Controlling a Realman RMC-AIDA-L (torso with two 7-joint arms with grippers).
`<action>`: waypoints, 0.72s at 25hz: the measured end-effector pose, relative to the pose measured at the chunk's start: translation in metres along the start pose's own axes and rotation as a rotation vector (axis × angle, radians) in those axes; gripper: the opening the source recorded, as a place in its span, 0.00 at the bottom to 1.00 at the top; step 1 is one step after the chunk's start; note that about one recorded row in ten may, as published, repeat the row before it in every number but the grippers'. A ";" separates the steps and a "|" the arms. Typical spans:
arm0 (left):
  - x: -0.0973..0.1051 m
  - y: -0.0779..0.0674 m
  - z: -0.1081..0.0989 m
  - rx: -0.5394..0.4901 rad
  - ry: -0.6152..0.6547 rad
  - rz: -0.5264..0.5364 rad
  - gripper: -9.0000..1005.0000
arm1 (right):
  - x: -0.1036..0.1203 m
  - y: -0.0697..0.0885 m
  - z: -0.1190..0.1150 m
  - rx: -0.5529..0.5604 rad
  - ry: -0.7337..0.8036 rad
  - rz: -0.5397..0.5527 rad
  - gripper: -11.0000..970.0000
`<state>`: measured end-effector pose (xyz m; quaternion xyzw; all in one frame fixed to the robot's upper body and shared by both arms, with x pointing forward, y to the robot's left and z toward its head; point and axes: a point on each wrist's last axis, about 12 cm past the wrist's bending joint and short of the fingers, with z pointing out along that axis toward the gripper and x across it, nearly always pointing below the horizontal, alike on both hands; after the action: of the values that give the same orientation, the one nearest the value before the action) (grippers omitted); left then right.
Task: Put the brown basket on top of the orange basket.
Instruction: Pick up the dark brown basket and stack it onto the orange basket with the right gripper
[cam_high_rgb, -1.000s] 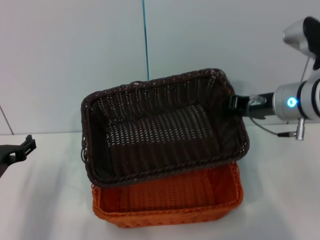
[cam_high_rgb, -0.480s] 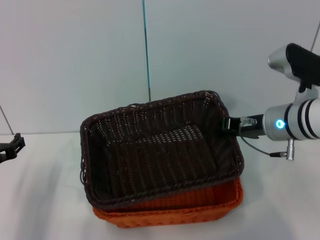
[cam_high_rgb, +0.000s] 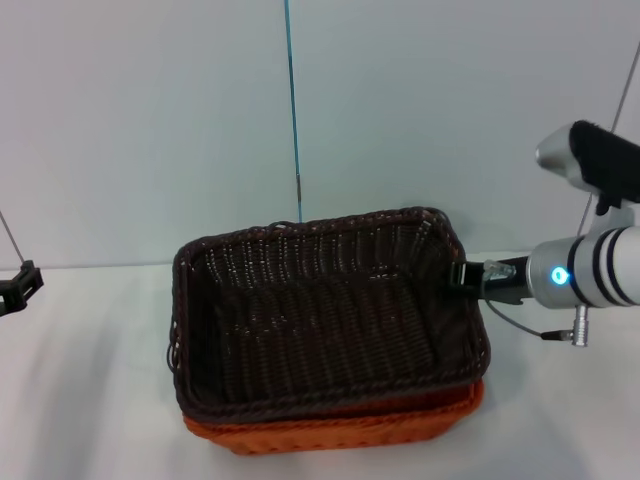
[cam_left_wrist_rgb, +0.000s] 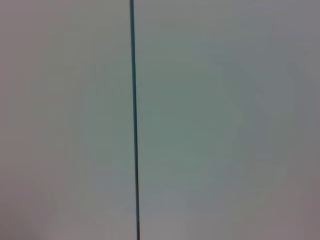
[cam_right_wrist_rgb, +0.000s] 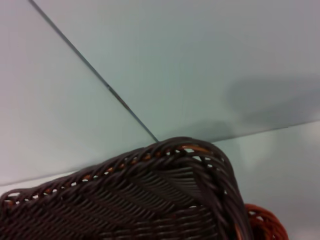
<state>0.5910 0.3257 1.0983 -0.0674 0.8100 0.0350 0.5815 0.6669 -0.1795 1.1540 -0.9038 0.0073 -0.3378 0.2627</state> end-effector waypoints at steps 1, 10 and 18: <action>0.000 0.000 0.000 0.001 0.000 0.000 0.82 | -0.001 0.000 0.001 -0.001 -0.003 -0.003 0.15; -0.008 -0.003 -0.002 0.011 0.000 0.001 0.86 | 0.004 -0.008 0.003 0.009 0.013 -0.020 0.14; -0.010 -0.006 -0.003 0.021 0.026 0.006 0.88 | 0.025 -0.031 -0.001 0.043 0.020 -0.065 0.14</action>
<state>0.5922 0.3204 1.1094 -0.0592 0.8181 0.0272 0.5713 0.6807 -0.1579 1.1850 -0.8944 -0.0267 -0.3550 0.2709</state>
